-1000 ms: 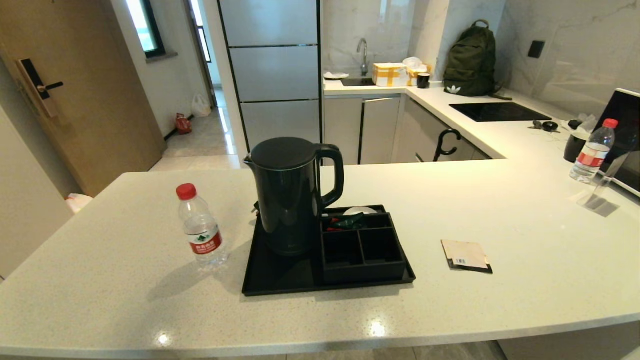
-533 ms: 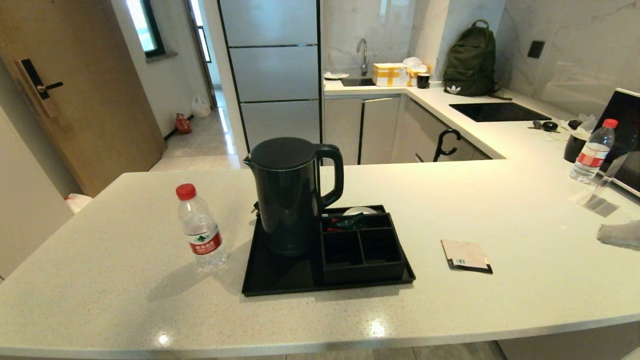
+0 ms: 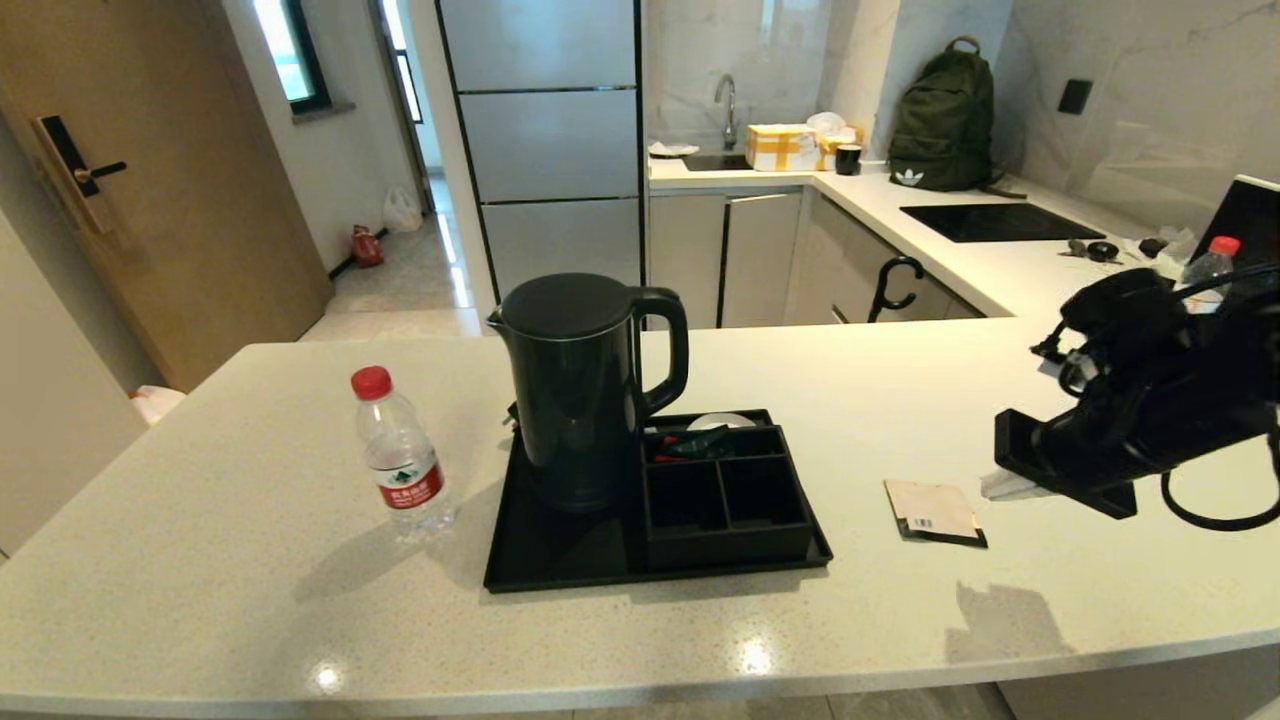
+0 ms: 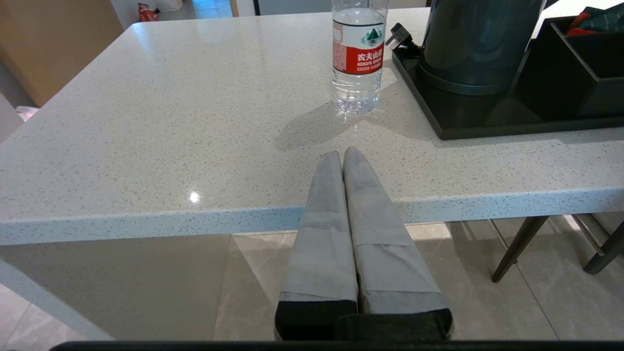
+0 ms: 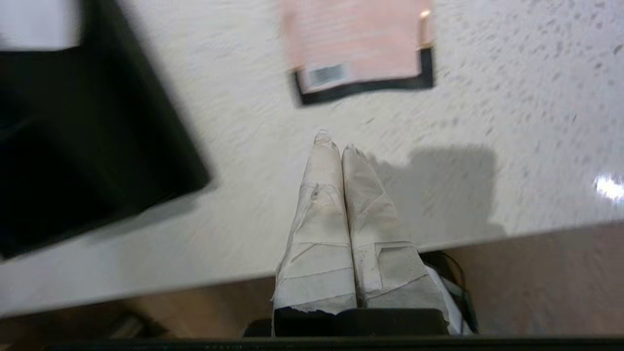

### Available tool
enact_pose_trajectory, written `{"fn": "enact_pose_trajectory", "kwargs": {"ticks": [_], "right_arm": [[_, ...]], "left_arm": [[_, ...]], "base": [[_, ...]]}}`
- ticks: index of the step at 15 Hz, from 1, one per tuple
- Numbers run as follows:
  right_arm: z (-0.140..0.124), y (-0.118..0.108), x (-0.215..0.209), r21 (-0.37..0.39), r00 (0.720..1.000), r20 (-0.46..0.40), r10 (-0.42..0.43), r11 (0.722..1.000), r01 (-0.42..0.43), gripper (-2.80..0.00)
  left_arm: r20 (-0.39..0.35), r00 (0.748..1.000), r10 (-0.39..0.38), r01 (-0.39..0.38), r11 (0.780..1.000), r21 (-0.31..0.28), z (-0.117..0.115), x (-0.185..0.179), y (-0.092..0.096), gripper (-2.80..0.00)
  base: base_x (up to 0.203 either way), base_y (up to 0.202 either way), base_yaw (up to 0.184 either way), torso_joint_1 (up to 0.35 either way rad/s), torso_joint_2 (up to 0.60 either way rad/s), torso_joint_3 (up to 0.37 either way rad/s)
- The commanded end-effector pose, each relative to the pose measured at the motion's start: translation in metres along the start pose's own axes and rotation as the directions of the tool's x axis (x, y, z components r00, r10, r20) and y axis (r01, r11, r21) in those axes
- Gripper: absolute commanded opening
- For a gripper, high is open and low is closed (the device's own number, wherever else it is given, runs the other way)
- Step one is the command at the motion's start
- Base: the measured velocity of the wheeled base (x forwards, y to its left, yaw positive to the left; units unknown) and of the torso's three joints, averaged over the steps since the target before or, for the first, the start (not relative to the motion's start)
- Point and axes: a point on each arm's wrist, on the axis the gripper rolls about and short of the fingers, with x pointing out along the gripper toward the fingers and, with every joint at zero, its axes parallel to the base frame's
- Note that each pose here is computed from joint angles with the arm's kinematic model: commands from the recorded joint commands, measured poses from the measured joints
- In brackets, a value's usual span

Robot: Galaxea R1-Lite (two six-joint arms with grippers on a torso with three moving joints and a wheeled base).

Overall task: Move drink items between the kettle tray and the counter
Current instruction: Return the tea bag to its original position

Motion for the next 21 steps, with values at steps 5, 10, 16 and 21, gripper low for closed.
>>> {"fn": "enact_pose_trajectory", "kwargs": {"ticks": [5,10,16,21], "right_arm": [[0.01,-0.007,0.065,0.004,0.994,-0.053,-0.096,0.995,0.096,0.0],[0.008,-0.009,0.061,-0.033,0.991,-0.028,-0.135,0.99,0.134,0.0],[0.012,-0.008,0.064,-0.083,0.992,-0.011,-0.129,0.988,0.127,0.0],[0.023,-0.008,0.079,-0.222,0.994,0.007,-0.111,0.969,0.11,0.0]], "left_arm": [[-0.001,1.0,0.0,0.0,1.0,0.001,0.0,0.0,0.0,-2.8],[-0.001,1.0,0.001,-0.001,1.0,0.001,0.0,0.0,0.0,-2.8],[-0.001,1.0,0.001,-0.001,1.0,0.001,0.0,0.0,0.0,-2.8],[-0.001,1.0,0.001,-0.001,1.0,0.001,0.0,0.0,0.0,-2.8]], "base": [[0.0,0.0,0.0,0.0,0.0,0.0],[0.0,0.0,0.0,0.0,0.0,0.0],[0.0,0.0,0.0,0.0,0.0,0.0],[0.0,0.0,0.0,0.0,0.0,0.0]]}}
